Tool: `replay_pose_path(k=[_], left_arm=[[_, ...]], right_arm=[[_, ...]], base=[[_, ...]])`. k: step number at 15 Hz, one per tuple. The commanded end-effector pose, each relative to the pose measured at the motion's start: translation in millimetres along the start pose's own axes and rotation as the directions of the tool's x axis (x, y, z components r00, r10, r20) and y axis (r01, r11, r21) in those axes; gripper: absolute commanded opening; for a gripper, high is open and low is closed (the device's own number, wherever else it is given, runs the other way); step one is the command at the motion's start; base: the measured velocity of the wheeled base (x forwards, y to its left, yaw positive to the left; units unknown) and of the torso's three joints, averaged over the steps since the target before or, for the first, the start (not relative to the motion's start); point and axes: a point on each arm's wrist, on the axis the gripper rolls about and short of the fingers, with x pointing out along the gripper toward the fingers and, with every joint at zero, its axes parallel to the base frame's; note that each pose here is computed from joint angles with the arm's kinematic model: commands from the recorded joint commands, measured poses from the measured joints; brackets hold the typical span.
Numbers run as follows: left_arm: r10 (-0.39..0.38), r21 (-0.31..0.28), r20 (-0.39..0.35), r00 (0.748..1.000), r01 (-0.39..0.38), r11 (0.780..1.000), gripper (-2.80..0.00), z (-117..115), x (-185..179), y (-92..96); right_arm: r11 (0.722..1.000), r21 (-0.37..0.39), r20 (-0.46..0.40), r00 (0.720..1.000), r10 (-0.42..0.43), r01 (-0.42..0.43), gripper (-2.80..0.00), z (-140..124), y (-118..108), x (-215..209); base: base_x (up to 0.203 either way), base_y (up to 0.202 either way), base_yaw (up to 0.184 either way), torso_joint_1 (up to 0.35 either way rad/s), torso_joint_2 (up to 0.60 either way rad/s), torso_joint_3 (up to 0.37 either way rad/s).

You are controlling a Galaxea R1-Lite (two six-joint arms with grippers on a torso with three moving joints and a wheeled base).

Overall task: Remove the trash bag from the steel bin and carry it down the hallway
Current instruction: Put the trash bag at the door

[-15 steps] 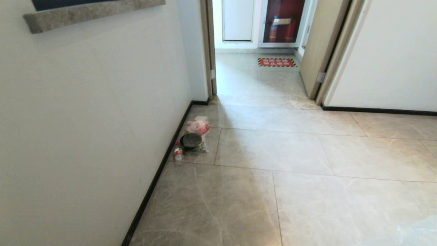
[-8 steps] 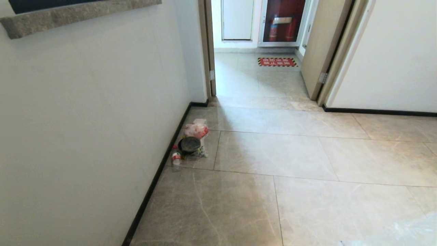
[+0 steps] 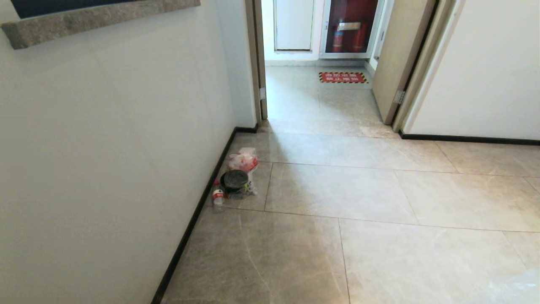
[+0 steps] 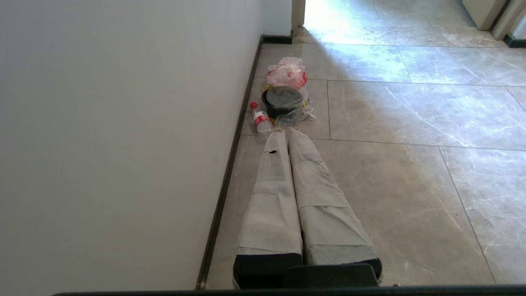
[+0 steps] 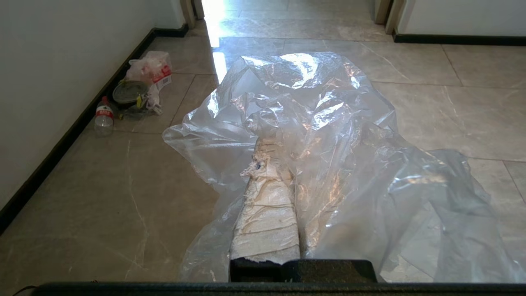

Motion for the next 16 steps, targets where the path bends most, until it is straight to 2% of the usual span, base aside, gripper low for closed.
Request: replay_pose_path(k=[1,12,16], left_arm=[[0.001,-0.001,0.0,1.0,-0.001,1.0,-2.8,0.0,0.0,0.0],[0.0,0.0,0.0,1.0,0.0,1.0,-2.8,0.0,0.0,0.0],[0.0,0.0,0.0,1.0,0.0,1.0,-2.8,0.0,0.0,0.0]], right_arm=[[1.0,0.001,-0.002,1.0,0.0,0.0,-2.8,-0.5,0.0,0.1],[1.0,-0.001,-0.001,1.0,0.0,0.0,-2.8,-0.5,0.0,0.1],[1.0,0.0,-0.001,1.0,0.001,-0.001,-2.8,-0.4,0.0,0.1]], base=[[0.108,0.0,-0.004,-0.002,0.0,0.003],[0.179,0.0,0.001,0.003,0.0,0.003],[0.0,0.0,0.0,0.0,0.0,0.0]])
